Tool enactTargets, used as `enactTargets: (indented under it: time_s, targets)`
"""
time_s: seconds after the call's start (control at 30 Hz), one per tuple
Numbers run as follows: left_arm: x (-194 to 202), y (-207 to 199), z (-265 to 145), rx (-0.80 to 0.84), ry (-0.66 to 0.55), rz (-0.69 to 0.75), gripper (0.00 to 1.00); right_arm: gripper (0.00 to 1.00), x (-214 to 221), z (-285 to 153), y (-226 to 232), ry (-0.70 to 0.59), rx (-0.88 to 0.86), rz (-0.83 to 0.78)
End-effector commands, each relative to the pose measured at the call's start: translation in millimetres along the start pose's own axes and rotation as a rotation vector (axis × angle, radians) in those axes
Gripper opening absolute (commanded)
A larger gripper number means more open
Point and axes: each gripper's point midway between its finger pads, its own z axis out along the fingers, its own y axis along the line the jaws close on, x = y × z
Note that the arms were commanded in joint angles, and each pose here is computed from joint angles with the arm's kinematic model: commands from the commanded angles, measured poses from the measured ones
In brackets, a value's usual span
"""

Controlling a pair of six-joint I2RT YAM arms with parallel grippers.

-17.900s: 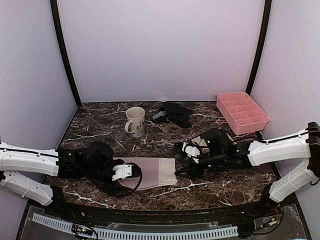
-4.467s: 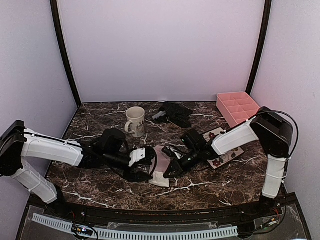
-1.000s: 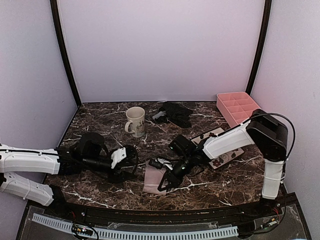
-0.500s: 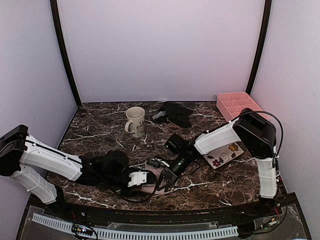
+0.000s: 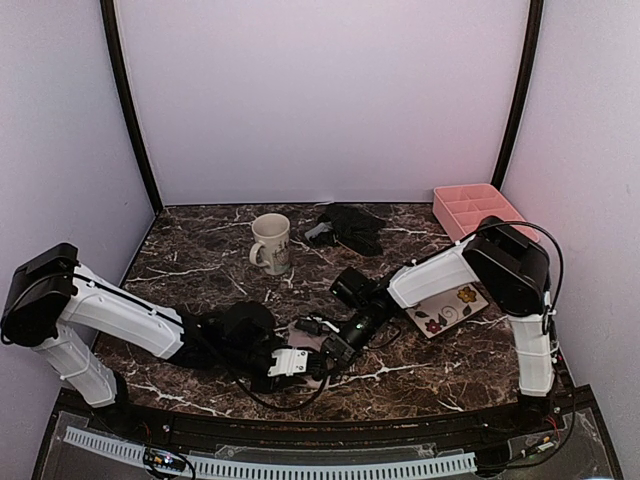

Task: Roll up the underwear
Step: Roll the underwear at the center of the board.

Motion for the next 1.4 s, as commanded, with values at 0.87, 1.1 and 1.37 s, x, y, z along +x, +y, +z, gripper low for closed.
enactTargets:
  time_s: [0.87, 1.1, 1.37]
  targets:
    - [39.0, -13.2, 2.9, 0.758, -0.021, -0.922, 0.01, 0.46, 12.7, -30.3, 60.9, -0.299, 0.579, -0.924]
    - [42.9, -6.4, 9.8, 0.777, -0.014, -0.933, 0.01, 0.45, 7.6, -5.6, 47.3, -0.234, 0.643, -1.043]
    - [45.5, -6.0, 10.6, 0.78, -0.012, -0.934, 0.01, 0.45, -2.0, 5.1, 19.5, -0.182, 0.724, -1.066]
